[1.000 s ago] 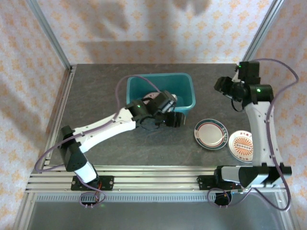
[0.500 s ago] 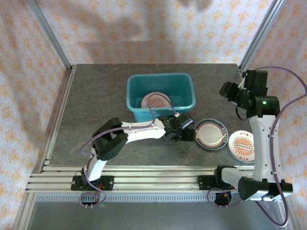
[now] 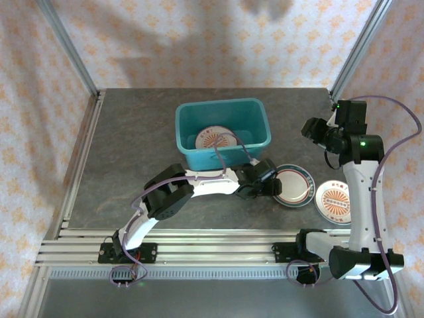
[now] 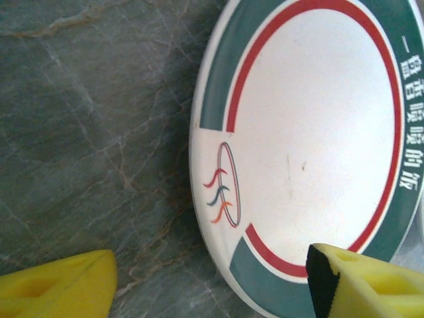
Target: Place the plates into the plastic bin on the countertop
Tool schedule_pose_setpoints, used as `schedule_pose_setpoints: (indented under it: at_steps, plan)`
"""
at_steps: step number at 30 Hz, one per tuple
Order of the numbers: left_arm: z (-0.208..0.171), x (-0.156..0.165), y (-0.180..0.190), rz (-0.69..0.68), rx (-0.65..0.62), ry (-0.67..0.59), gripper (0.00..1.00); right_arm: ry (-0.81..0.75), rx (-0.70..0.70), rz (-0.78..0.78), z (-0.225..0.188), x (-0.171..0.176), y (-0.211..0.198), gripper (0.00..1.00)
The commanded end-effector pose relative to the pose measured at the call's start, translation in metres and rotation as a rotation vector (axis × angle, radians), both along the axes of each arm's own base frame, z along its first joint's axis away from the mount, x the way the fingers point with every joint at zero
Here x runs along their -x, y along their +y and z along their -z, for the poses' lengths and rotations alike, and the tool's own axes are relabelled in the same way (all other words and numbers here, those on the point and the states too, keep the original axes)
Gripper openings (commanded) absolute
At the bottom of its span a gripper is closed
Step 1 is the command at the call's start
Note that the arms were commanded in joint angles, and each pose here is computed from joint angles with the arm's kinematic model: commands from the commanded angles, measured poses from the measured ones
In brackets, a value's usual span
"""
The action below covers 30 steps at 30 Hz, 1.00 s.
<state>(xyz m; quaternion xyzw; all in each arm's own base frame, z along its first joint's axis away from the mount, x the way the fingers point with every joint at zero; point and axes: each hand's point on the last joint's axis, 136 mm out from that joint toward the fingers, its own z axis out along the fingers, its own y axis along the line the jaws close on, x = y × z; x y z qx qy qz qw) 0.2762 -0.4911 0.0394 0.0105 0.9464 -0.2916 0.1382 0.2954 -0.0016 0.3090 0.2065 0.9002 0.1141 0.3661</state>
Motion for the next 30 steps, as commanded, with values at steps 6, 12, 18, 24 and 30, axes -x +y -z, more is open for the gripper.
schedule_pose_setpoints:
  at_steps: [6, 12, 18, 24, 30]
  plan:
    - [0.043, -0.008, -0.006, -0.088, 0.016, 0.073, 0.66, -0.021, 0.027, -0.011, -0.006, 0.012, -0.001, 0.56]
    - [0.031, -0.010, -0.020, -0.122, 0.104, 0.072, 0.61, -0.032, 0.030, -0.018, -0.006, 0.016, 0.000, 0.55]
    - [0.023, -0.006, -0.024, -0.157, 0.179, 0.091, 0.61, -0.026, 0.031, -0.026, -0.003, 0.017, 0.000, 0.55]
    - [0.040, -0.005, -0.024, -0.161, 0.144, 0.112, 0.53, -0.022, 0.029, -0.036, 0.000, 0.015, 0.002, 0.55]
    - [0.048, -0.001, -0.023, -0.163, 0.127, 0.124, 0.33, -0.016, 0.040, -0.043, 0.002, 0.019, 0.002, 0.55]
